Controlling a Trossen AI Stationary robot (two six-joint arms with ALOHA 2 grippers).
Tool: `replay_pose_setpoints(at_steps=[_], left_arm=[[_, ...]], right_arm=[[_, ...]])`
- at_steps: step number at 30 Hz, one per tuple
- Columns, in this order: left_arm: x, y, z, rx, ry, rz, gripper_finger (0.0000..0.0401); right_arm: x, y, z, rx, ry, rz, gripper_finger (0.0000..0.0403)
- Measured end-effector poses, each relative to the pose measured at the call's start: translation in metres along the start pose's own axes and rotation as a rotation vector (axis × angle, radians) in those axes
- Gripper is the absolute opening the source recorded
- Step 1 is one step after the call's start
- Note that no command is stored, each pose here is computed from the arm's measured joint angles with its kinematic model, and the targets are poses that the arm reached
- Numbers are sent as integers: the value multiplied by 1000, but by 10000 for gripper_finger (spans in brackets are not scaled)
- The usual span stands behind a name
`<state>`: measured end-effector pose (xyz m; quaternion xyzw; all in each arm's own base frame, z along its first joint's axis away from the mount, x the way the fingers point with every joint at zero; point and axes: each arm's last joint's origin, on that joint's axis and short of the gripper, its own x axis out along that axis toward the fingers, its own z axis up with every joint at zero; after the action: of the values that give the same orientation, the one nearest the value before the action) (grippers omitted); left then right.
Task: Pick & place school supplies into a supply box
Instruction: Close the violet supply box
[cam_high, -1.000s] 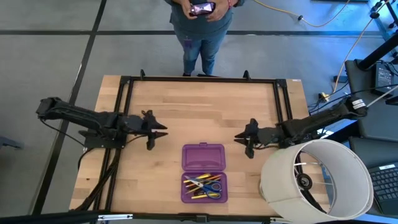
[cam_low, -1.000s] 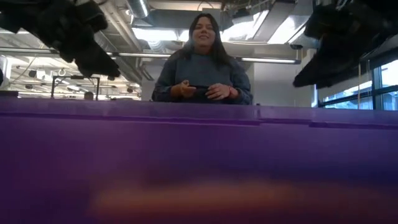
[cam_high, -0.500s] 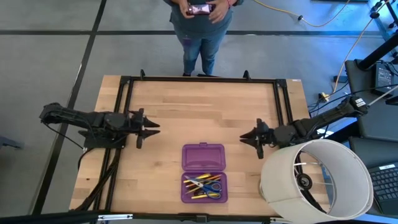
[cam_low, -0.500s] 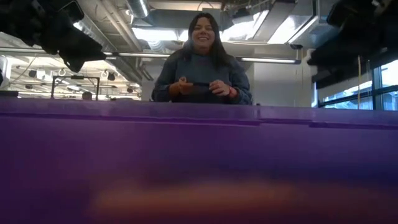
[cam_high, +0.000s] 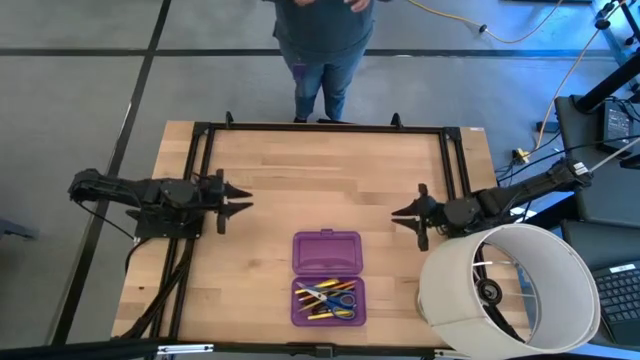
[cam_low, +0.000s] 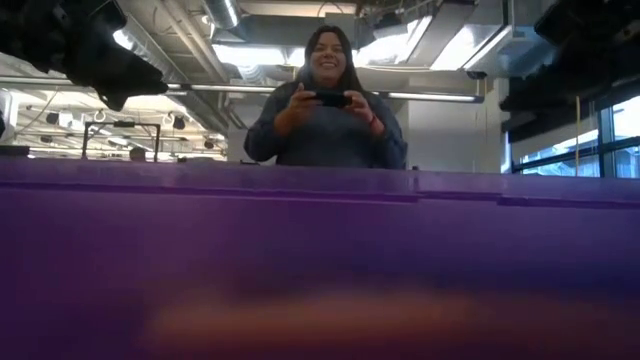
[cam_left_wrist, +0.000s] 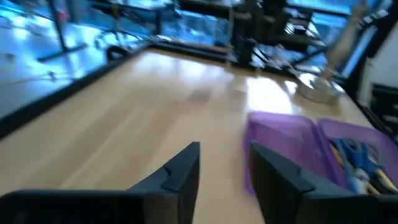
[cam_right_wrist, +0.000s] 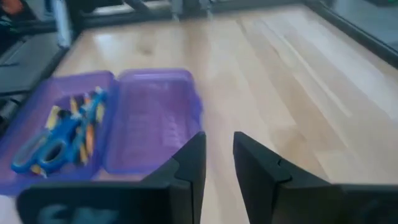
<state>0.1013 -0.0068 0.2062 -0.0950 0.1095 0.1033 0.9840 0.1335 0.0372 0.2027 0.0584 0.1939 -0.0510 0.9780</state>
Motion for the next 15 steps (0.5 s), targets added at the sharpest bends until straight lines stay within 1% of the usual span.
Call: replay_pose_setpoints(at_steps=[3, 6, 9, 12, 15], left_arm=[[-10, 6, -3, -7, -16, 64, 127], [-19, 10, -2, -21, -62, 53, 127], [-27, 13, -3, -17, -92, 40, 127], [-27, 13, -4, 8, -76, 55, 127], [-27, 14, -4, 22, -84, 72, 127]], right_arm=[[-12, -6, 0, 24, -19, -4, 87], [-22, -11, 4, -8, -80, 8, 87], [-32, -15, 3, -3, -100, 14, 87], [-41, -20, -1, 16, -112, 18, 87], [-47, -24, -6, 26, -162, 31, 87]])
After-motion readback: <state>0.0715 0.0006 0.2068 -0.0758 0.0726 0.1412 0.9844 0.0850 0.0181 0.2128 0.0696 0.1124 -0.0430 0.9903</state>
